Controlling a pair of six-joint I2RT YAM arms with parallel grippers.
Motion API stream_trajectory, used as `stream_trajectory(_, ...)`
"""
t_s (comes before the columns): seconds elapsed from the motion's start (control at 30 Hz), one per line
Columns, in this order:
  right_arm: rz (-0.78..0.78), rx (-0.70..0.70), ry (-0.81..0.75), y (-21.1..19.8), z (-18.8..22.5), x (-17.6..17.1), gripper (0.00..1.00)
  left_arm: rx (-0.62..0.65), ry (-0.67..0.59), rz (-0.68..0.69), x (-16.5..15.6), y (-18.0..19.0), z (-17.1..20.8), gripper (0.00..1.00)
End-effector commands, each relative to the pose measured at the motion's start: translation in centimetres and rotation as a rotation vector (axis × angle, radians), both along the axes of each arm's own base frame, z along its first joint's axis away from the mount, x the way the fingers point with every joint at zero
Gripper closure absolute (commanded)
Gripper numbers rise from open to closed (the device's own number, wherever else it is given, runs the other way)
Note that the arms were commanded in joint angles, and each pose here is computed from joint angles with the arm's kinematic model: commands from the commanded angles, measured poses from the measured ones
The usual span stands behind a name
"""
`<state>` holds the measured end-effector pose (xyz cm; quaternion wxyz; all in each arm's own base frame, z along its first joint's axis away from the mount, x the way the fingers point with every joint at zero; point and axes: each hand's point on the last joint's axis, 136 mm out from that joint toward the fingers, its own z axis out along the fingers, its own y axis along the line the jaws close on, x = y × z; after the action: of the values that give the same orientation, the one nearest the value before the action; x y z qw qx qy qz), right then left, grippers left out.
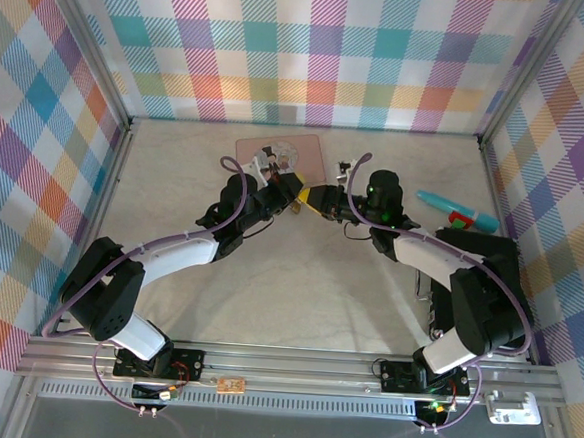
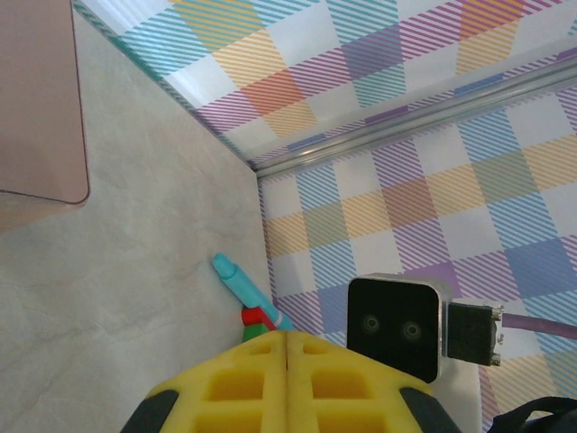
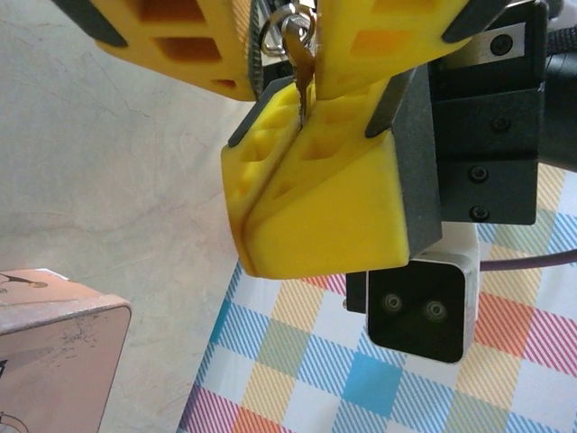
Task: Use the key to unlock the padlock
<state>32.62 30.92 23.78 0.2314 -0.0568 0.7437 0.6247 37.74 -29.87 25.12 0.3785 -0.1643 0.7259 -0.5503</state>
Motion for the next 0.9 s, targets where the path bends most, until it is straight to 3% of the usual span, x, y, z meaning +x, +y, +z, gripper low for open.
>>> stream_trajectory(0.0, 0.038, 0.025, -0.019, 0.5, 0.3, -0.5, 0.83, -0.041, -0.059, 0.006, -0.5, 0.3, 2.3, 1.0)
stream_trajectory(0.13, 0.044, 0.018, -0.028, 0.5, 0.2, -0.5, 1.0, -0.041, -0.058, 0.012, -0.5, 0.5, 2.4, 1.0)
stream_trajectory(0.17, 0.043, 0.007, -0.038, 0.4, 0.1, -0.5, 1.0, -0.04, -0.055, 0.017, -0.6, 0.7, 2.4, 0.92)
stream_trajectory(0.27, 0.05, -0.069, -0.056, 0.0, -0.9, -0.7, 1.0, -0.019, -0.032, 0.06, -0.6, 2.3, 2.2, 0.45)
stream_trajectory(0.37, 0.07, -0.161, -0.122, -0.6, -1.0, -1.1, 1.0, 0.008, 0.003, 0.111, -0.7, 4.8, 1.9, 0.24)
stream_trajectory(0.57, 0.14, -0.285, -0.24, -1.3, -0.2, -2.0, 1.0, 0.073, 0.084, 0.078, -1.6, 7.3, 0.6, 0.24)
stream_trajectory(0.73, 0.182, -0.344, -0.315, -1.5, 0.4, -2.3, 1.0, 0.094, 0.117, -0.043, -2.6, 5.7, 0.3, 0.3)
stream_trajectory(0.87, 0.213, -0.378, -0.344, -1.5, 0.8, -2.1, 1.0, 0.079, 0.059, -0.166, -3.4, 3.8, 1.5, 0.35)
